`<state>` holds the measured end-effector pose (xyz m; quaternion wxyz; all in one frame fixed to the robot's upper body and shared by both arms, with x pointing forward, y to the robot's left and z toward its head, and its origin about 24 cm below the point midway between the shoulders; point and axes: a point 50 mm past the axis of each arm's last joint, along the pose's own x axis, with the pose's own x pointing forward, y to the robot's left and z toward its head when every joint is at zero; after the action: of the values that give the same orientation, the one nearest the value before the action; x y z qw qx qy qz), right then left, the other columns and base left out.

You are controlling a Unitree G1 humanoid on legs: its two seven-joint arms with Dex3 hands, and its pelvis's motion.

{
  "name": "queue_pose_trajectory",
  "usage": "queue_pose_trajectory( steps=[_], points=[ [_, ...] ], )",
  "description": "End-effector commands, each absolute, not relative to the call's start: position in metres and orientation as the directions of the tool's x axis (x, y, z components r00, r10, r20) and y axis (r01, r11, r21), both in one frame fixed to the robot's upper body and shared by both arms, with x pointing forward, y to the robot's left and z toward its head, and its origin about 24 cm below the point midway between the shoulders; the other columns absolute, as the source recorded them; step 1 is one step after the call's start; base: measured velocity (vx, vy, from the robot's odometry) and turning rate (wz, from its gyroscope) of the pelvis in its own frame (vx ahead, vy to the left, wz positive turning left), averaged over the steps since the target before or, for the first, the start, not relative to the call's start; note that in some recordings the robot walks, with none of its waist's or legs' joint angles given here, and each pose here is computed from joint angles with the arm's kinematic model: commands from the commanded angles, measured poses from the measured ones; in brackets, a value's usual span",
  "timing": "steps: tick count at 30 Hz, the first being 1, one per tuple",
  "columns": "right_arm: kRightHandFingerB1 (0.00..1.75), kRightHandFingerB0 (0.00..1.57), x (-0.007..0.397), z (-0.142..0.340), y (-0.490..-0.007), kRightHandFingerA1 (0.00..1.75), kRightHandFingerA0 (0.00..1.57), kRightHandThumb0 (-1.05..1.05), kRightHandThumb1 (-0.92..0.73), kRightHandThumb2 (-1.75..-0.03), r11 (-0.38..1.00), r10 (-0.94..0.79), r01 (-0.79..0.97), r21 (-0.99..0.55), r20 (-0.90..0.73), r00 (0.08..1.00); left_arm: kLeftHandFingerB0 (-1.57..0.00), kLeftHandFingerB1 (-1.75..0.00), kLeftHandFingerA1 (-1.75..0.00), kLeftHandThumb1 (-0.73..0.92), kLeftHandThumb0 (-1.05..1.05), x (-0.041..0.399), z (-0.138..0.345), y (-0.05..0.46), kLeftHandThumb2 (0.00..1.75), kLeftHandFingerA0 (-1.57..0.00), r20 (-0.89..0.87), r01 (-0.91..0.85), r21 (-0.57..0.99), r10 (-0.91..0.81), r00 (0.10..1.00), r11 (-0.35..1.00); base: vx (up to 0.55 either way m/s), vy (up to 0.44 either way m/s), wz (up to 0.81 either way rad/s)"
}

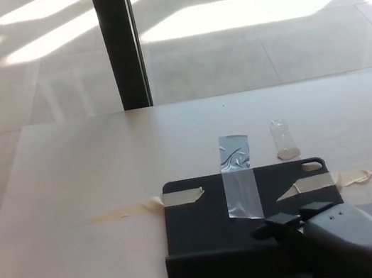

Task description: The robot uses its right hand to open a folded tablet cover kept in the middle of the desk

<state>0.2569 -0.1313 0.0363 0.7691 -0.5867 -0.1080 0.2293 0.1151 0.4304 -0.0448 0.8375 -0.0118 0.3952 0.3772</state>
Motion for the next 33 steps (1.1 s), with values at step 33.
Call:
queue_pose_trajectory(
  steps=[33],
  points=[
    [0.39, 0.42, 0.105, 0.003, -0.163, 0.72, 0.77, -0.85, -0.92, -0.72, 0.785, 0.256, -0.43, -0.446, -0.398, 0.881, -0.49, -0.65, -0.77, 0.92, -0.87, 0.126, -0.023, 0.447, 0.76, -0.75, -0.636, -0.699, 0.24, 0.653, 0.411, 0.674, 0.0, 0.0, 0.0]
  ],
)
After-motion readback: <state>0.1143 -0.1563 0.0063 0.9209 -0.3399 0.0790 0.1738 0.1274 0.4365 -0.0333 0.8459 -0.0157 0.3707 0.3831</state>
